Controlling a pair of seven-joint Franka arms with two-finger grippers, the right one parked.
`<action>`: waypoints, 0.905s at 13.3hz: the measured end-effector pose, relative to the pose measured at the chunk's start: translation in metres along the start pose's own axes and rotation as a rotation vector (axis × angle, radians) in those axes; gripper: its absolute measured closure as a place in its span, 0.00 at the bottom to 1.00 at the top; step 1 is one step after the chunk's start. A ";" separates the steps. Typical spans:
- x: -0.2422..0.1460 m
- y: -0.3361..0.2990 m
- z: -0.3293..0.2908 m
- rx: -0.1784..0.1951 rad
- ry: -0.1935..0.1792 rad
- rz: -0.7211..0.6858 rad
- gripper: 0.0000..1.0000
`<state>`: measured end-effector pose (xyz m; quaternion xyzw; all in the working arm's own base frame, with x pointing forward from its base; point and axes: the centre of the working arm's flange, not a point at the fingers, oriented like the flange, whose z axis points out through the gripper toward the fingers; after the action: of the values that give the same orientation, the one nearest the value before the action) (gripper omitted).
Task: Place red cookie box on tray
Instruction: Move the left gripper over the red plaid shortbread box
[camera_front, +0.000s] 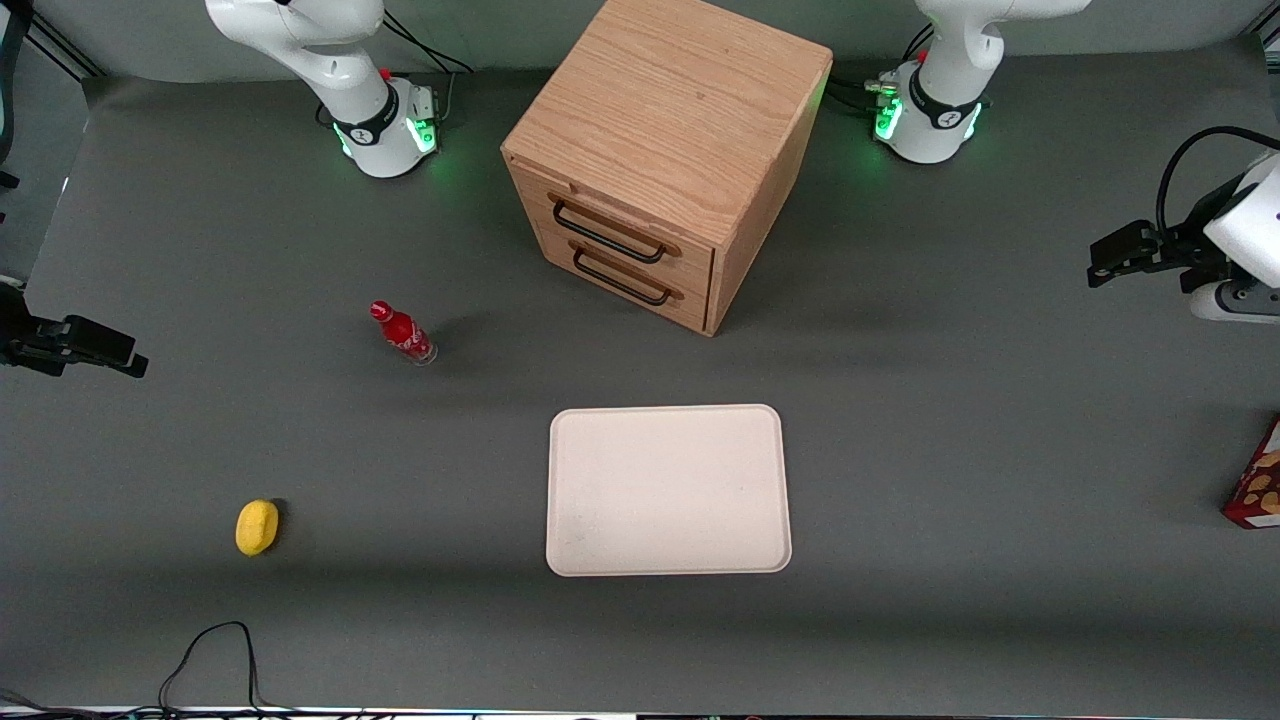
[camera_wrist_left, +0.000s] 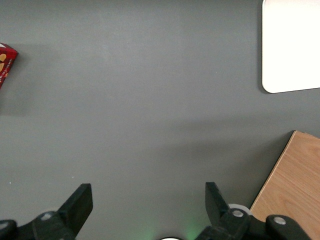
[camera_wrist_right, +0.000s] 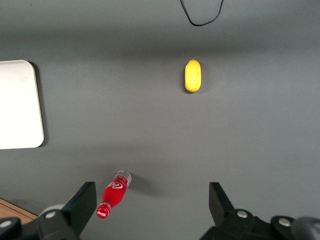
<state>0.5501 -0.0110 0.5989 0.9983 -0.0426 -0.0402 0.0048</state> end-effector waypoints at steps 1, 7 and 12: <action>0.000 0.000 0.000 0.000 0.000 0.000 0.00; 0.003 -0.023 0.004 0.032 -0.002 -0.006 0.00; 0.024 -0.152 0.019 0.032 0.005 0.039 0.00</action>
<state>0.5856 0.1380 0.5757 0.9973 -0.0629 -0.0370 -0.0103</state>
